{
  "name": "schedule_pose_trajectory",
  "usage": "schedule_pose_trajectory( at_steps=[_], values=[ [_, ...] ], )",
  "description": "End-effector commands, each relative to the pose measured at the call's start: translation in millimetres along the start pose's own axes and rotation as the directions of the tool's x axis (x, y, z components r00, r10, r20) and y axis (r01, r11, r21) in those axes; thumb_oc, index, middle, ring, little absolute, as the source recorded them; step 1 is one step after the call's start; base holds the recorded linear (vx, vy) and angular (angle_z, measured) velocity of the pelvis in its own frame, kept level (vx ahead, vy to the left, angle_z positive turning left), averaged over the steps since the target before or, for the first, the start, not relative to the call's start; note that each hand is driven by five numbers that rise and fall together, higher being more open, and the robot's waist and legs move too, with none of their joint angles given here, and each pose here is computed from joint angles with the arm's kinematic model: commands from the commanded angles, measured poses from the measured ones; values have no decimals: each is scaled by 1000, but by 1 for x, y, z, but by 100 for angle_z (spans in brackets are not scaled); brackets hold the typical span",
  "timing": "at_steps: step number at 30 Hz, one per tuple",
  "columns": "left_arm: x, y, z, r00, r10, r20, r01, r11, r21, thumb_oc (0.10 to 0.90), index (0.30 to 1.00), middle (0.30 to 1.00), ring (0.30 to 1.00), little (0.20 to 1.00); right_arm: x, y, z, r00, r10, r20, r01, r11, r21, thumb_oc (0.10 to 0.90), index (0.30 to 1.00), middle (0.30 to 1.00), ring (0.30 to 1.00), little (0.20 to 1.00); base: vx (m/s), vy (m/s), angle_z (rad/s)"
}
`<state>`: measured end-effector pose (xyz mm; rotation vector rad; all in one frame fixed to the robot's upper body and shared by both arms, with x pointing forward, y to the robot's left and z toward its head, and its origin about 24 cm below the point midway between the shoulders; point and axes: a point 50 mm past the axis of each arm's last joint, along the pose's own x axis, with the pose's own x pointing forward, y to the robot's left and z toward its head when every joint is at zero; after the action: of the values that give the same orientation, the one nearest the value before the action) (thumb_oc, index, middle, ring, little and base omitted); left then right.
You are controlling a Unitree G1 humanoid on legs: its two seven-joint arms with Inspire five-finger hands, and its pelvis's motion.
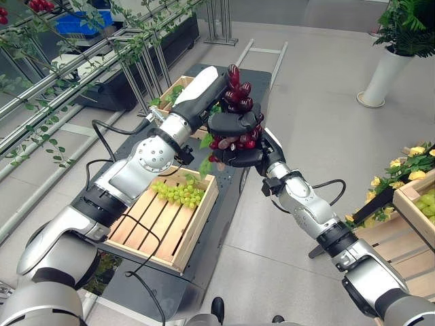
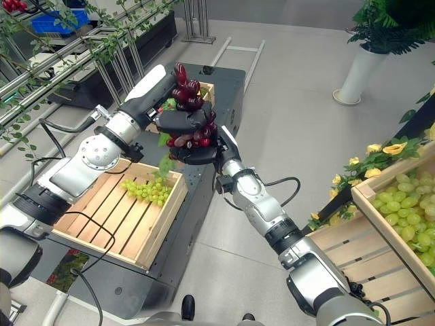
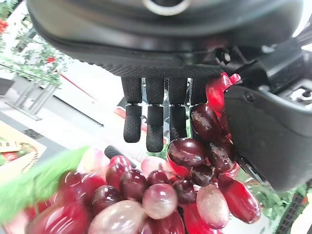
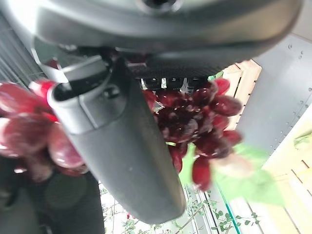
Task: Pick up the fruits from the basket on one side to the basket on the other side
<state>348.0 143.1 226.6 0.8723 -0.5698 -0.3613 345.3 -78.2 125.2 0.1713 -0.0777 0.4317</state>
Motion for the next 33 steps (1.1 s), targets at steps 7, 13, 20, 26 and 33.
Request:
schedule_pose_trajectory(
  at_steps=[7, 13, 20, 26, 33],
  values=[
    [27, 32, 26, 980, 153, 124, -154, 988, -1, 400, 300, 300, 300, 300, 13, 37, 81, 886, 151, 438, -219, 969, 110, 400, 300, 300, 300, 300, 0, 0, 0],
    [26, 32, 22, 979, 172, 107, -173, 985, -3, 400, 300, 300, 300, 300, 13, 32, 80, 891, 131, 434, -202, 972, 121, 400, 300, 300, 300, 300, 0, 0, 0],
    [23, 39, 16, 968, 239, 76, -238, 971, -26, 670, 705, 705, 705, 705, 13, 27, 75, 903, 111, 415, -179, 976, 127, 400, 300, 300, 300, 300, 0, 0, 0],
    [17, 46, 5, 932, 362, 33, -363, 932, 8, 800, 900, 900, 900, 900, 12, 22, 71, 911, 88, 404, -153, 979, 132, 400, 300, 300, 300, 300, 0, 0, 0],
    [3, 47, -20, 897, 439, -57, -434, 897, 83, 800, 900, 900, 900, 900, 5, 11, 61, 919, 42, 392, -99, 987, 125, 400, 300, 300, 300, 300, 0, 0, 0]
  ],
)
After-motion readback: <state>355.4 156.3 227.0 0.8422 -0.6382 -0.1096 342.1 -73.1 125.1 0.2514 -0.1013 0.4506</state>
